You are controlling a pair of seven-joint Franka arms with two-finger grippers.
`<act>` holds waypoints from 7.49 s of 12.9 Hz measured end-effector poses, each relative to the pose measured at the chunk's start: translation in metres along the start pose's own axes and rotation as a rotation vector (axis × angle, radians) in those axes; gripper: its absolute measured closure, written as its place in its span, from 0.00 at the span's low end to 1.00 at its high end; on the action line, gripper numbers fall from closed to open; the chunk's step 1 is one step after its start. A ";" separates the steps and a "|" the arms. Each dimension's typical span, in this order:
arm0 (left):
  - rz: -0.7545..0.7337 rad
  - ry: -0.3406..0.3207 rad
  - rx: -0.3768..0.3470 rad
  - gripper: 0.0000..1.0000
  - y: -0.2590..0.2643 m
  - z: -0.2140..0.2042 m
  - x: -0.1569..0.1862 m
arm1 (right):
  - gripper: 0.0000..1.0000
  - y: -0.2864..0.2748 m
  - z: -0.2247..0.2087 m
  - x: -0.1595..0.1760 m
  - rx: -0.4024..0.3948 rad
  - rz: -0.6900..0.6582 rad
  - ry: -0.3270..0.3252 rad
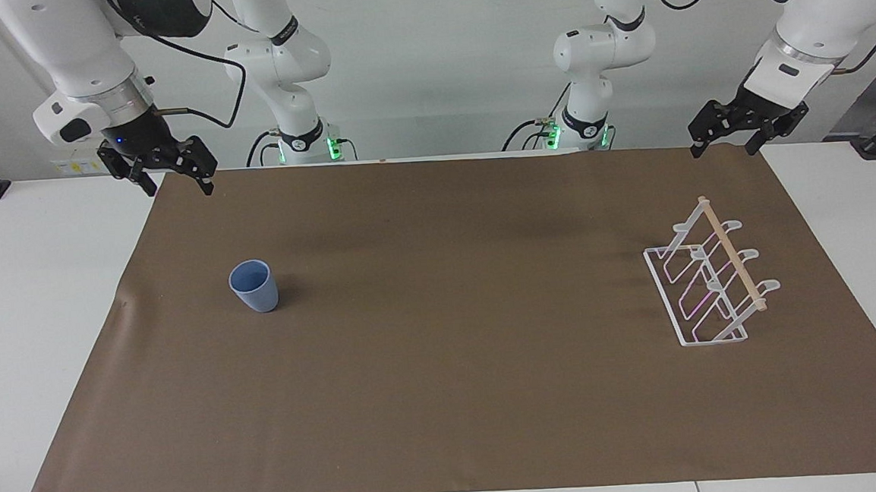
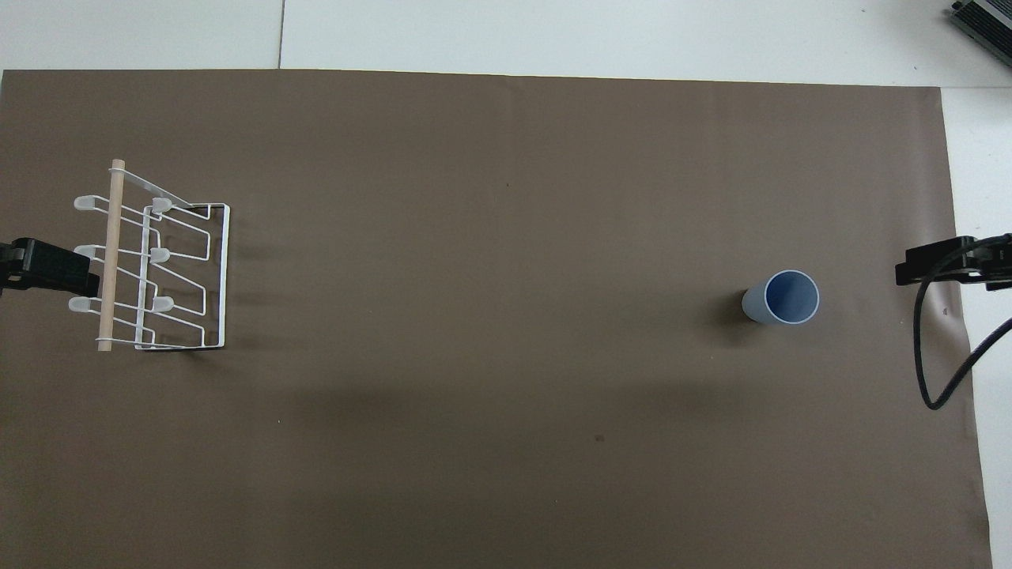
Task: Hang cup on cup holder
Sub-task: 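Move the right gripper toward the light blue cup, then grasp the blue cup rim with the right gripper, then lift the blue cup with the right gripper while the left gripper approaches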
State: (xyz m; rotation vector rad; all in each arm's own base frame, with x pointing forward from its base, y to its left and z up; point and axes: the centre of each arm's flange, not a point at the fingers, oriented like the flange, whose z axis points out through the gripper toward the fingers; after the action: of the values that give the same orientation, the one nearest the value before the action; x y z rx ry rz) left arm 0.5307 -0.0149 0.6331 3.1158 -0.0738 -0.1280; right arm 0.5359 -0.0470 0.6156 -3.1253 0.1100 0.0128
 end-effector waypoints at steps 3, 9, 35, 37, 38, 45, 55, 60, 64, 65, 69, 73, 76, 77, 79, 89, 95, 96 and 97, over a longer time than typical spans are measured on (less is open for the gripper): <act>0.000 0.000 0.000 0.00 0.000 0.000 0.000 | 0.00 0.002 0.004 -0.001 0.001 0.003 -0.008; 0.000 -0.001 0.000 0.00 0.000 0.000 0.000 | 0.00 0.010 0.000 -0.004 0.004 0.018 0.005; 0.000 -0.001 0.000 0.00 0.000 0.000 0.000 | 0.00 0.003 0.229 0.016 -0.022 -0.062 0.056; 0.000 -0.001 0.000 0.00 0.000 0.000 0.000 | 0.00 0.003 0.231 0.015 -0.023 -0.062 0.065; 0.000 -0.001 0.000 0.00 0.000 0.000 0.000 | 0.00 0.003 0.234 0.014 -0.023 -0.062 0.062; 0.000 -0.001 0.000 0.00 0.000 0.000 0.000 | 0.00 0.005 0.260 0.001 -0.023 -0.059 0.068; 0.000 -0.001 0.000 0.00 0.000 0.000 0.000 | 0.76 0.006 0.261 0.001 -0.024 -0.056 0.067; 0.000 -0.001 0.000 0.00 0.000 0.000 0.000 | 0.95 0.006 0.260 0.001 -0.023 -0.055 0.069; 0.000 -0.001 0.000 0.00 0.000 0.000 0.000 | 0.95 0.006 0.260 0.001 -0.023 -0.055 0.069; 0.000 -0.001 0.000 0.00 0.000 0.000 0.000 | 0.95 0.006 0.260 0.001 -0.023 -0.055 0.069; 0.020 -0.001 0.002 0.00 0.011 0.001 0.000 | 0.95 0.007 0.256 0.004 -0.024 -0.053 0.079; 0.022 -0.003 0.002 0.00 0.014 0.001 0.000 | 0.95 0.010 0.233 0.014 -0.023 -0.048 0.057; -0.121 -0.005 -0.076 0.00 0.023 0.001 0.000 | 0.95 0.008 0.176 0.030 -0.020 -0.049 0.021; -0.175 -0.011 -0.123 0.00 0.028 0.000 0.000 | 0.95 0.006 0.152 0.035 -0.019 -0.054 0.027; -0.291 -0.032 -0.218 0.00 0.039 -0.002 0.000 | 0.95 -0.009 0.103 0.039 -0.016 -0.079 0.044; -0.847 -0.164 -0.484 0.00 0.136 -0.017 0.001 | 0.95 -0.058 0.018 0.032 0.222 0.046 0.058; -1.214 -0.328 -0.716 0.00 0.151 -0.004 0.010 | 0.95 -0.127 0.006 0.034 0.600 0.058 0.103; -1.230 -0.357 -0.748 0.00 0.153 0.001 0.007 | 0.95 -0.144 0.008 0.032 0.652 0.057 0.107; -1.233 -0.381 -0.765 0.00 0.156 0.004 0.003 | 0.95 -0.162 0.012 0.028 0.698 0.058 0.111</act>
State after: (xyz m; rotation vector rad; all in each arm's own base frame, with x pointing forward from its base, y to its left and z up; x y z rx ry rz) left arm 0.5264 -0.1714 0.6323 1.9192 1.4521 -0.5690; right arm 0.5751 0.1126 0.6055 -2.4236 0.1638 -0.1617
